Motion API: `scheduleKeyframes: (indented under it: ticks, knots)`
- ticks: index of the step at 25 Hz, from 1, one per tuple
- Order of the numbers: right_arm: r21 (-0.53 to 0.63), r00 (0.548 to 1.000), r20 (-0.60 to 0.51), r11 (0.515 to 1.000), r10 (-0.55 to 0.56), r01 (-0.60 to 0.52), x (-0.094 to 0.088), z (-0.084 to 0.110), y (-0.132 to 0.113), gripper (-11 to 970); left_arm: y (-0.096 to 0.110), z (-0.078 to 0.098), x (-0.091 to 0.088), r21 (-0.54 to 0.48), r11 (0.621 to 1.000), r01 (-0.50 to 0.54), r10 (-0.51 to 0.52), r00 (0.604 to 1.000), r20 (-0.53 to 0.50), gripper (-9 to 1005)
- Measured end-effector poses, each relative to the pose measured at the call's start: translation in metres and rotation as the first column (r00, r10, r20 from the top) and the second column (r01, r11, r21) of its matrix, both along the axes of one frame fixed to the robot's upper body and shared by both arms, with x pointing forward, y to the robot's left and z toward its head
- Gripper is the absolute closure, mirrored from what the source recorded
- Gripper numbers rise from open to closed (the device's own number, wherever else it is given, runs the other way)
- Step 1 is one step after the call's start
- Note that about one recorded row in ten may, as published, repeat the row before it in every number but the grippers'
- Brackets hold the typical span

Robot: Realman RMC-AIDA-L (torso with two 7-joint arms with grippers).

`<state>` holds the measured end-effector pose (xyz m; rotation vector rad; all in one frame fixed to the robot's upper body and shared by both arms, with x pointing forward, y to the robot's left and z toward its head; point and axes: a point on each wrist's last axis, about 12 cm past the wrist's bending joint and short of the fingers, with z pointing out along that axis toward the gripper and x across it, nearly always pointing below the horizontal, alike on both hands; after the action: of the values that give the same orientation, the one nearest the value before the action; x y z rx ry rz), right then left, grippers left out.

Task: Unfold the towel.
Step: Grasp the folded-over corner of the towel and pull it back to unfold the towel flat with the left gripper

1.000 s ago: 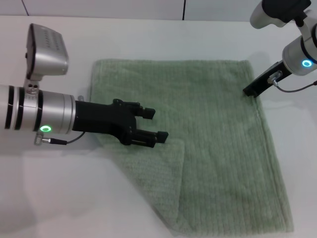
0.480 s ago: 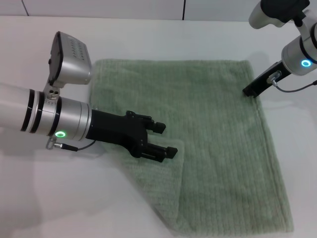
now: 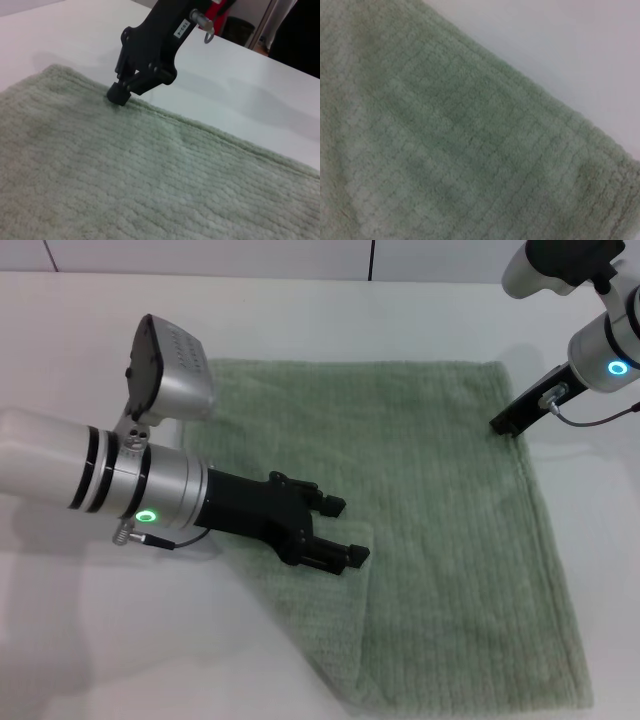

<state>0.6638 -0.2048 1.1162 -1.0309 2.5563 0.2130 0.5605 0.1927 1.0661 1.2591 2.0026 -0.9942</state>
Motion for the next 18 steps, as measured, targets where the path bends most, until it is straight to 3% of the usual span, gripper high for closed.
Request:
scheduleKeyframes:
  ticks: [8,18]
  knots:
    - [-0.001,1.000,0.000,1.000,0.001,-0.001,0.000,0.000,0.000,959,-0.008,-0.001,0.002,-0.014,1.000,-0.014,0.014,1.000,0.017,198]
    - [-0.001,1.000,0.003,1.000,0.004,-0.004,0.001,0.001,0.001,960,-0.017,-0.006,0.001,0.012,1.000,0.000,-0.001,0.999,0.037,269]
